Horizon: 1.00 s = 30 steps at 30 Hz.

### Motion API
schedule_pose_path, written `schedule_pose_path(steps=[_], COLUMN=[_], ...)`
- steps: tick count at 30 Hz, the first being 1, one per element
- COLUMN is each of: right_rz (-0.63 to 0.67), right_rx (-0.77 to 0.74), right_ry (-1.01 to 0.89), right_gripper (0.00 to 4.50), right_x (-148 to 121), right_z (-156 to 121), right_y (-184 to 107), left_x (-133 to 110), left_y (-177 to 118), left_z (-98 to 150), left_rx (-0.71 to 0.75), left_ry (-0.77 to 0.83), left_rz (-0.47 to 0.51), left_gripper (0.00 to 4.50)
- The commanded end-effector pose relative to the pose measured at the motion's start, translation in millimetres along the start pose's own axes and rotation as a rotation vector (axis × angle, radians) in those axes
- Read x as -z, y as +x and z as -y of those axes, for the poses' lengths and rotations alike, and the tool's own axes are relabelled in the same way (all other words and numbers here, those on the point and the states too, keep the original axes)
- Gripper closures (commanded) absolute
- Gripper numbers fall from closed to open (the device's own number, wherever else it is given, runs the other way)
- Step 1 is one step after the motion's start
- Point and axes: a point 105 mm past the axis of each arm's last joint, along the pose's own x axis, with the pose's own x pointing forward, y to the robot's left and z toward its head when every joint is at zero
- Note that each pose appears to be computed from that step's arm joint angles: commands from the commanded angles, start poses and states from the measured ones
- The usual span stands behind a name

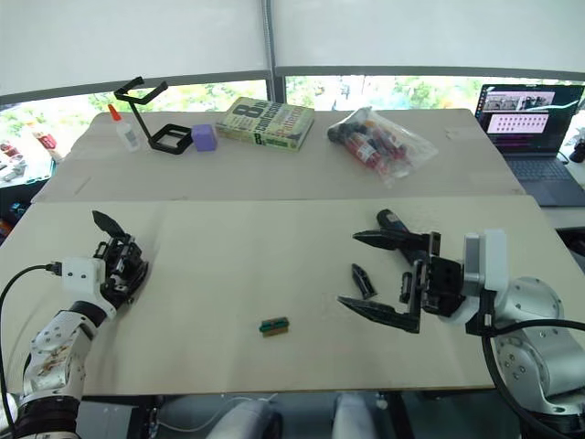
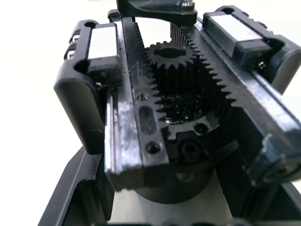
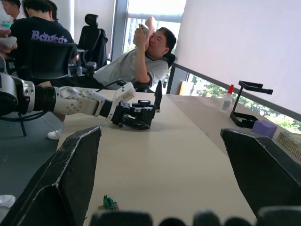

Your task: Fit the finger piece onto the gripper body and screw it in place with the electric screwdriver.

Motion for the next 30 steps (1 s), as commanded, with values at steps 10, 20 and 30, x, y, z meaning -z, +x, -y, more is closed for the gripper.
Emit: schedule_pose_path(steps=[10, 20, 30], right_rz=[-0.076, -0.153, -0.156], right_rx=[0.022, 0.036, 0.099], right_ry=[-0.075, -0.108, -0.135], right_gripper=[0.00, 0.00, 0.00], right_x=[-14.8, -11.6, -6.0], right_z=[-6.1, -19.3, -21.1], right_y=[-20.1, -30.4, -39.0], left_x=[-102.5, -66.5, -38.0], left_y=[31.0, 29.2, 24.9], left_z=[172.1, 229.5, 234.8], left_rx=[0.587, 0.748, 0.763], left_ry=[0.101, 0.148, 0.116], left_rz=[0.293, 0.260, 0.167], left_gripper=[2.10, 2.10, 1.60])
